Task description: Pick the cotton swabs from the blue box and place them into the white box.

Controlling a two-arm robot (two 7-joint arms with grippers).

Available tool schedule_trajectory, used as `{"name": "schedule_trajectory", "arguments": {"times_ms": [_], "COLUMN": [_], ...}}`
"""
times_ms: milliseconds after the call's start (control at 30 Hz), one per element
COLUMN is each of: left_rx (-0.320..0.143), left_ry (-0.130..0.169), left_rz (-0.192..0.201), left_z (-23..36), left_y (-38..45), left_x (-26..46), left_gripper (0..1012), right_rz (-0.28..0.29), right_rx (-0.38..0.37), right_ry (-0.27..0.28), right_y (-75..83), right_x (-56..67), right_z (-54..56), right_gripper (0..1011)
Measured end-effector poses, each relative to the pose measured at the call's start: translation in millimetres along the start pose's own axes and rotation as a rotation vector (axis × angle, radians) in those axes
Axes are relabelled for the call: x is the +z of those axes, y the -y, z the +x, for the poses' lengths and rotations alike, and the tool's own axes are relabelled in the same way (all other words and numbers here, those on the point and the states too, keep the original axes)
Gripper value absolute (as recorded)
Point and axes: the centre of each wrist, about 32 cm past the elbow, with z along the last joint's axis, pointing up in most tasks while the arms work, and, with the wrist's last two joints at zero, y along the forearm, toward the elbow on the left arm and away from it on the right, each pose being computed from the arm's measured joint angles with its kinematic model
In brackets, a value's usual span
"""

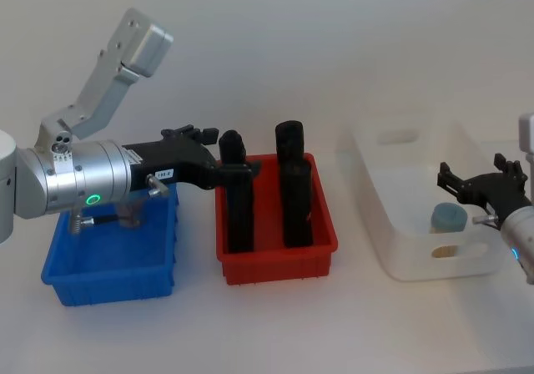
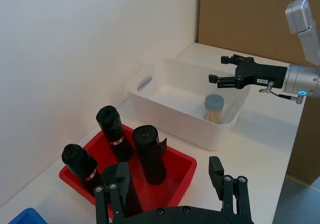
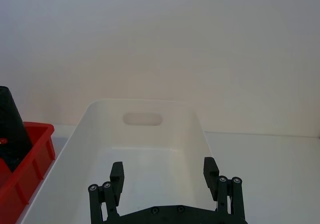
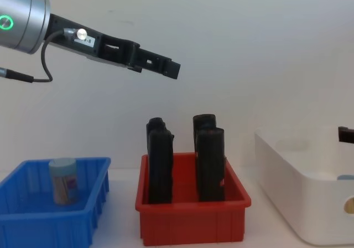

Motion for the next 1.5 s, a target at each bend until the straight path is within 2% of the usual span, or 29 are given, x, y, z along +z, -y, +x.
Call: {"name": "schedule_trajectory", "arguments": {"times_ms": [200, 300, 567, 633, 700, 833, 1100, 1200, 1300, 1500], "left_rx": [0.009, 0.025, 0.09, 0.119, 0.131, 0.173, 0.233, 0.267, 0.285, 0.341], "left_ry": [0.005, 0.013, 0.047, 0.06, 0.066, 0.083, 0.104, 0.113, 0.117, 0.125], "left_rz": [-0.005, -0.01, -0.04, -0.055, -0.061, -0.086, -0.126, -0.151, -0.166, -0.213], "left_z": [-1.7, -4.1, -15.4, -20.6, -23.0, -31.3, -44.5, -52.3, -56.8, -72.1], "left_y": [1.7, 4.2, 14.4, 18.5, 20.2, 25.8, 33.2, 36.9, 38.8, 44.5], "left_x": [-3.1, -7.9, -27.9, -36.7, -40.7, -53.6, -72.8, -83.4, -89.2, -107.7], "left_gripper": [1004, 1004, 1004, 1004, 1004, 1004, 1004, 1004, 1004, 1004], "right_rz": [0.007, 0.015, 0.045, 0.056, 0.065, 0.081, 0.111, 0.126, 0.135, 0.156], "right_rx": [0.006, 0.017, 0.061, 0.076, 0.092, 0.118, 0.171, 0.198, 0.215, 0.254], "right_ry": [0.001, 0.001, -0.001, -0.002, -0.004, -0.008, -0.018, -0.026, -0.031, -0.044], "right_y": [3.8, 8.4, 27.3, 33.5, 39.9, 50.8, 72.3, 83.4, 90.3, 106.7], "right_x": [-0.6, -1.6, -5.3, -5.8, -6.6, -7.7, -8.5, -8.5, -8.3, -7.1], "right_z": [-1.2, -3.1, -10.5, -13.1, -15.8, -20.6, -29.7, -34.4, -37.4, -44.5], "right_gripper": [1001, 1001, 1002, 1001, 1001, 1001, 1001, 1001, 1001, 1001]}}
